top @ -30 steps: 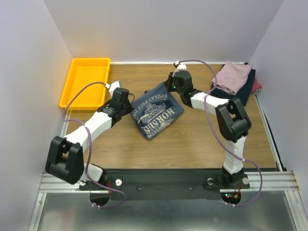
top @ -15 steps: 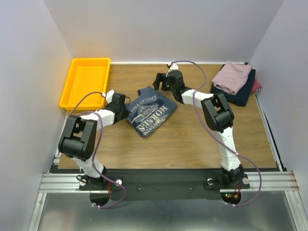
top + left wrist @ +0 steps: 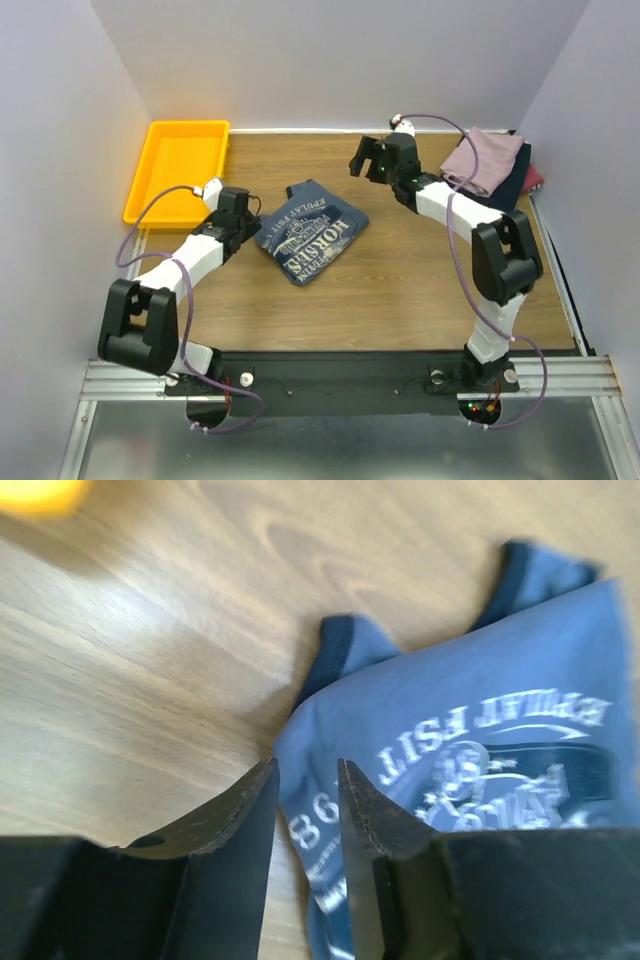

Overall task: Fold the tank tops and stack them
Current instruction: Neatly place the folded tank top to the corner

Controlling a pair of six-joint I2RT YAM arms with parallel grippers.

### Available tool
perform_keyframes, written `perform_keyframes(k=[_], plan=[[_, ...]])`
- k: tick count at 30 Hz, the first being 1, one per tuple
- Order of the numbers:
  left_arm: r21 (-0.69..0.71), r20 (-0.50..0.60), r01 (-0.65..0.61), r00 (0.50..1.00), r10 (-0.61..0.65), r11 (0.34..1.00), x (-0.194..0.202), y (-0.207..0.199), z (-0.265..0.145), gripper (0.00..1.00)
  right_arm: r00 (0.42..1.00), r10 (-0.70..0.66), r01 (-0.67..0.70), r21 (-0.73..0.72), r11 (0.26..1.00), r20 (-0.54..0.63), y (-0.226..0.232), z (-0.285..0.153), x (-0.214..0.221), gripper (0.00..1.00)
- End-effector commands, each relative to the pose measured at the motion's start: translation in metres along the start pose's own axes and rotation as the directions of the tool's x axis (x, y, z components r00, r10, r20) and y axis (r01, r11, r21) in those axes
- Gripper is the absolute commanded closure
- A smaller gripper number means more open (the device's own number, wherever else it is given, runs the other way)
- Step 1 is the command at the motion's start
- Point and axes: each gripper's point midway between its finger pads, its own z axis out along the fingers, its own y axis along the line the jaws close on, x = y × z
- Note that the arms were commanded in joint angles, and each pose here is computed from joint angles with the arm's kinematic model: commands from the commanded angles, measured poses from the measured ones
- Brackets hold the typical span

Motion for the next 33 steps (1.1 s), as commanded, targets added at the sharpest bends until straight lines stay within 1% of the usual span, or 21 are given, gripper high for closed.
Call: perform_keyframes(k=[1,2,3,4,5,7,8,9,11,14,15,17,19,20,23,24,26,28,31,32,33], plan=[[0.019,0.099,0.006,0.995,-0.008,1.0,-0.042,-0.015,-0.03,0.58,0.983,0.092,-0.093,0.002,0.996,-0.161,-0.011,-0.039,0.057,0.05],[0.044,0.1,-0.007,0.995,0.002,0.999,-0.046,-0.022,-0.037,0.59,0.978,0.111,-0.113,0.0,0.994,-0.177,-0.012,-0.048,0.063,0.14],[0.07,0.095,-0.011,0.995,0.004,0.997,-0.046,-0.028,-0.039,0.6,0.968,0.117,-0.115,0.019,0.993,-0.22,-0.022,-0.055,0.085,0.2],[0.101,0.093,-0.029,0.995,0.019,0.995,-0.046,-0.035,-0.04,0.64,0.964,0.121,-0.117,0.029,0.993,-0.238,-0.025,-0.059,0.095,0.26],[0.123,0.097,-0.033,0.995,0.021,0.992,-0.05,-0.046,-0.041,0.65,0.958,0.133,-0.127,0.039,0.991,-0.254,-0.027,-0.061,0.103,0.31],[0.135,0.057,-0.068,0.997,0.06,0.989,-0.036,-0.06,-0.031,0.69,0.946,0.128,-0.128,0.02,0.992,-0.299,-0.022,-0.067,0.121,0.34],[0.132,0.043,-0.086,0.996,0.081,0.987,-0.031,-0.069,-0.022,0.73,0.94,0.134,-0.132,0.028,0.991,-0.314,-0.024,-0.07,0.129,0.4],[0.128,0.039,-0.108,0.994,0.104,0.986,-0.024,-0.075,-0.019,0.74,0.938,0.135,-0.133,0.028,0.991,-0.318,-0.023,-0.072,0.133,0.42],[0.113,0.011,-0.136,0.991,0.136,0.984,-0.01,-0.083,-0.003,0.78,0.932,0.148,-0.145,0.033,0.989,-0.332,-0.024,-0.073,0.14,0.43],[0.115,-0.016,-0.166,0.986,0.169,0.979,0.009,-0.092,0.007,0.83,0.928,0.16,-0.149,0.059,0.987,-0.336,-0.029,-0.069,0.147,0.43],[0.099,-0.034,-0.185,0.981,0.189,0.978,0.02,-0.09,0.014,0.84,0.93,0.162,-0.149,0.064,0.987,-0.33,-0.029,-0.066,0.145,0.43],[0.091,-0.072,-0.215,0.973,0.222,0.972,0.042,-0.089,0.021,1.0,0.923,0.164,-0.145,0.079,0.986,-0.347,-0.032,-0.058,0.153,0.43],[0.086,-0.093,-0.219,0.969,0.227,0.972,0.056,-0.087,0.021,1.0,0.924,0.166,-0.148,0.078,0.986,-0.344,-0.03,-0.049,0.151,0.43],[0.089,-0.108,-0.23,0.965,0.238,0.969,0.067,-0.086,0.018,1.0,0.924,0.169,-0.137,0.115,0.984,-0.344,-0.04,-0.042,0.157,0.43],[0.091,-0.128,-0.244,0.959,0.254,0.966,0.084,-0.082,0.012,1.0,0.921,0.19,-0.154,0.131,0.979,-0.339,-0.049,-0.028,0.152,0.5],[0.096,-0.143,-0.261,0.951,0.273,0.961,0.096,-0.08,0.009,1.0,0.916,0.204,-0.159,0.156,0.975,-0.344,-0.061,-0.022,0.155,0.51],[0.1,-0.176,-0.263,0.945,0.277,0.96,0.114,-0.075,0.004,1.0,0.916,0.216,-0.176,0.145,0.974,-0.338,-0.064,-0.014,0.145,0.53],[0.116,-0.198,-0.256,0.941,0.274,0.96,0.125,-0.076,0.001,1.0,0.917,0.232,-0.188,0.161,0.969,-0.324,-0.078,-0.002,0.137,0.53],[0.191,-0.235,-0.254,0.926,0.296,0.948,0.152,-0.094,-0.011,1.0,0.92,0.233,-0.188,0.166,0.968,-0.315,-0.09,0.013,0.119,0.53],[0.214,-0.246,-0.255,0.92,0.305,0.943,0.16,-0.104,-0.013,1.0,0.927,0.228,-0.191,0.148,0.97,-0.297,-0.085,0.019,0.103,0.53],[0.244,-0.256,-0.263,0.911,0.324,0.933,0.172,-0.114,-0.021,1.0,0.926,0.229,-0.191,0.151,0.97,-0.299,-0.09,0.025,0.102,0.52]])
